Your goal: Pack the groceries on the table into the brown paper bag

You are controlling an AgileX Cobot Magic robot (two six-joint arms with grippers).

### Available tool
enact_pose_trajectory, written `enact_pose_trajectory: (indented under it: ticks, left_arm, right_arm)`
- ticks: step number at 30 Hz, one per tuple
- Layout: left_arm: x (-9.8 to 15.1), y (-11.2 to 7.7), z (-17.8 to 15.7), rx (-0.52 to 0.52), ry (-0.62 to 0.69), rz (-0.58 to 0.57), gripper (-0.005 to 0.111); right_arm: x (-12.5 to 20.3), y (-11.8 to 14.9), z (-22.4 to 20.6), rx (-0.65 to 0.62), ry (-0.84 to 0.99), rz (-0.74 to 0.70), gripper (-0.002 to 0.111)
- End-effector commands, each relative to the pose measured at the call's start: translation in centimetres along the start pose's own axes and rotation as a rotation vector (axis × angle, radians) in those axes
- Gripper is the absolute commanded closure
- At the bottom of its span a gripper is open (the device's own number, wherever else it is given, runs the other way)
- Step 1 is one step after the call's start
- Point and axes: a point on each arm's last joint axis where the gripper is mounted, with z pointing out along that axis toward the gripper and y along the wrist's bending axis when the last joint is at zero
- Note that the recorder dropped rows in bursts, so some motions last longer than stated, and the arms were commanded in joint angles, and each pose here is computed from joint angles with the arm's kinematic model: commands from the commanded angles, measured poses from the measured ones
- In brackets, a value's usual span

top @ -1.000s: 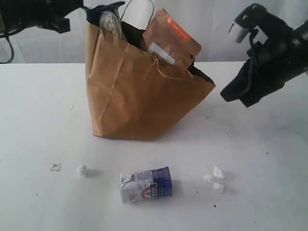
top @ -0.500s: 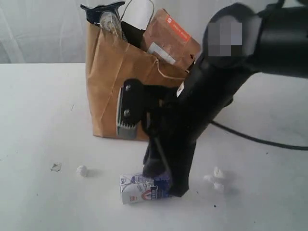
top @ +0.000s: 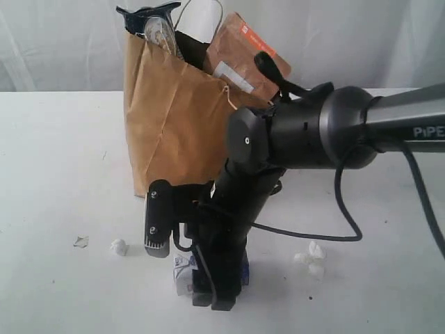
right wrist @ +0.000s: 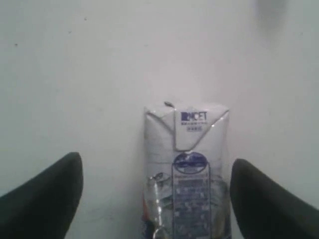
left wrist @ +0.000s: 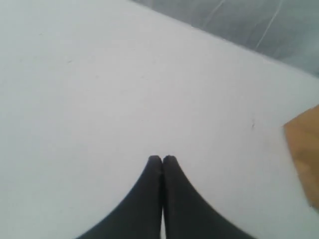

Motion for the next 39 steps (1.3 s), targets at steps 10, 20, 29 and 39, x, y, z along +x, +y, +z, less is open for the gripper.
enact_pose_trajectory:
  ticks: [10, 20, 29, 39]
  left_arm:
    - [-1.7, -1.1, -4.6, 0.128, -0.281, 0.156, 0.107]
    - [-1.6, -0.7, -8.1, 0.144, -0.419, 0.118, 0.107]
    - [1.5, 1.6, -9.2, -0.041, -0.167, 0.061, 0.107]
    - [2.4, 0.3, -9.9, 0.129, -0.136, 0.089, 0.107]
  right_arm:
    - [0.5, -0.7, 2.4, 0.008, 0.026, 0.01, 0.048]
    - [0.3, -0.8, 1.5, 0.034, 0.029, 0.084, 0.092]
    - [-1.6, -0.3, -5.1, 0.143, -0.099, 0.175, 0.108]
    - [-1.9, 2.3, -12.0, 0.158, -0.189, 0.299, 0.108]
